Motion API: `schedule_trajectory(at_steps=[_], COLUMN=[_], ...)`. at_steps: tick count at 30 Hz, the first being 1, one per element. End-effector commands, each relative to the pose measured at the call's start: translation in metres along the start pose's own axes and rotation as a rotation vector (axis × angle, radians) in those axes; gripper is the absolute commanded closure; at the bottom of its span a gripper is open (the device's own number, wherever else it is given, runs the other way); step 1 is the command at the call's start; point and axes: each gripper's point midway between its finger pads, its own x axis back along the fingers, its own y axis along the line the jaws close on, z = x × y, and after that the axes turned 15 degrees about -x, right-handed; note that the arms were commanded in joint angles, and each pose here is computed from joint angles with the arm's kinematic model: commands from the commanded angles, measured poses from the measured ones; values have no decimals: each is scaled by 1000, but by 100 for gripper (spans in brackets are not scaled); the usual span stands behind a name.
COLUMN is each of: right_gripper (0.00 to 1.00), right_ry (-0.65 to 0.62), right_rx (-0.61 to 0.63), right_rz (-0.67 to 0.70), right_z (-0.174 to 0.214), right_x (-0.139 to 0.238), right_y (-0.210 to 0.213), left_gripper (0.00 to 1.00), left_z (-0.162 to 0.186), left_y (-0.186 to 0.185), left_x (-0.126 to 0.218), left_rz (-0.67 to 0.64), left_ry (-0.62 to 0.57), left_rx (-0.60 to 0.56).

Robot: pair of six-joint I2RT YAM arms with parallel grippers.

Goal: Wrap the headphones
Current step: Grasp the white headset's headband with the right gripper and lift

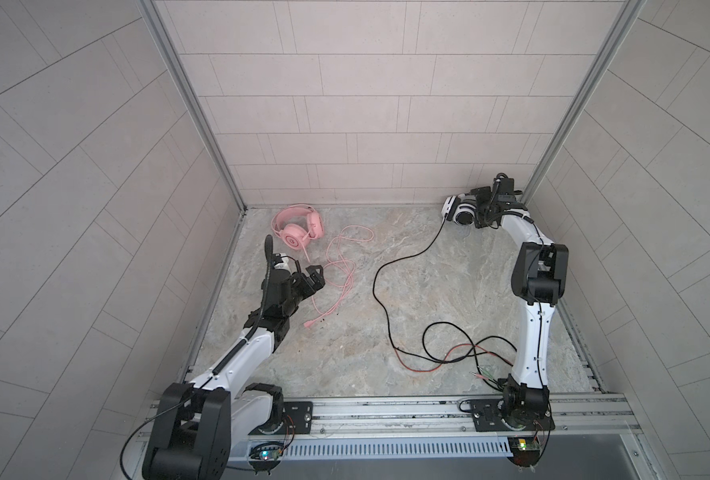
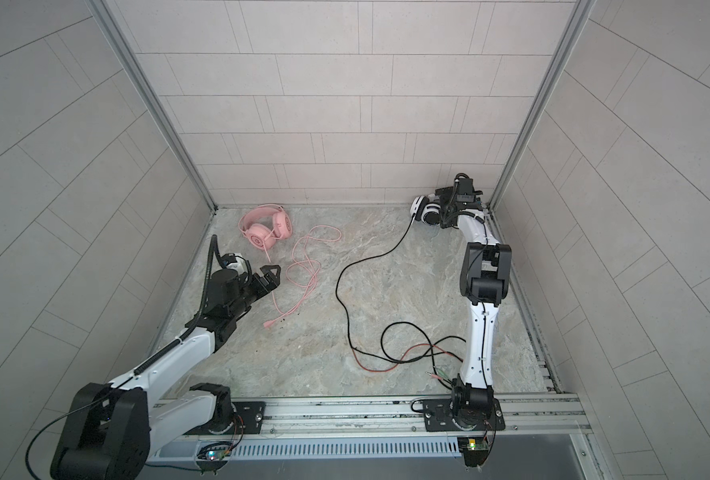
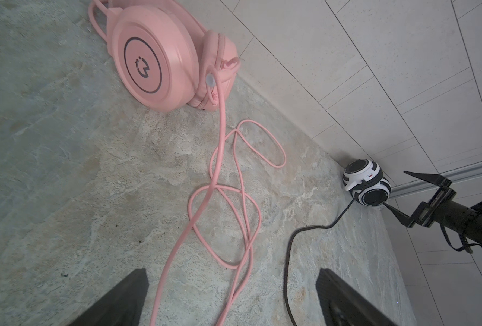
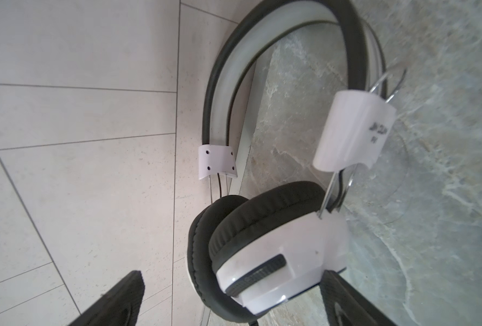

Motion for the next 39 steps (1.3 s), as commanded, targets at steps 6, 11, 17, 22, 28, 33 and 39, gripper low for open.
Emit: schedule_trajectory(at_steps=[6,11,17,22,28,33,39], right_gripper=[1,1,2,22,42,63,79], right_ry=[6,17,34,73,59,58,56], right_rx=[-178,-203,-266,-204,-41,138,389], right_rz=[76,78,72,53,30,34,77], right_z=[0,-2,-10,-3,2,10,17], right_x=[-35,-49,-69,-66,-27,11,58], right_y=[-36,-38,-43,-34,-18,-19,-33], left_gripper=[1,1,1,1,2,2,2], left_z=[-11,-8,-8,-8,-9,-12,-13], left_y=[-11,-8,-9,-9,-12,-16,-27], left_x=[-1,-2,-3,-3,-1,2,4], left_rz=[28,13,16,13,18,29,56], left_ry=[-12,-2,2,5,0,-9,-21], left_rx=[-26,-35,-42,-44,-50,-51,-75])
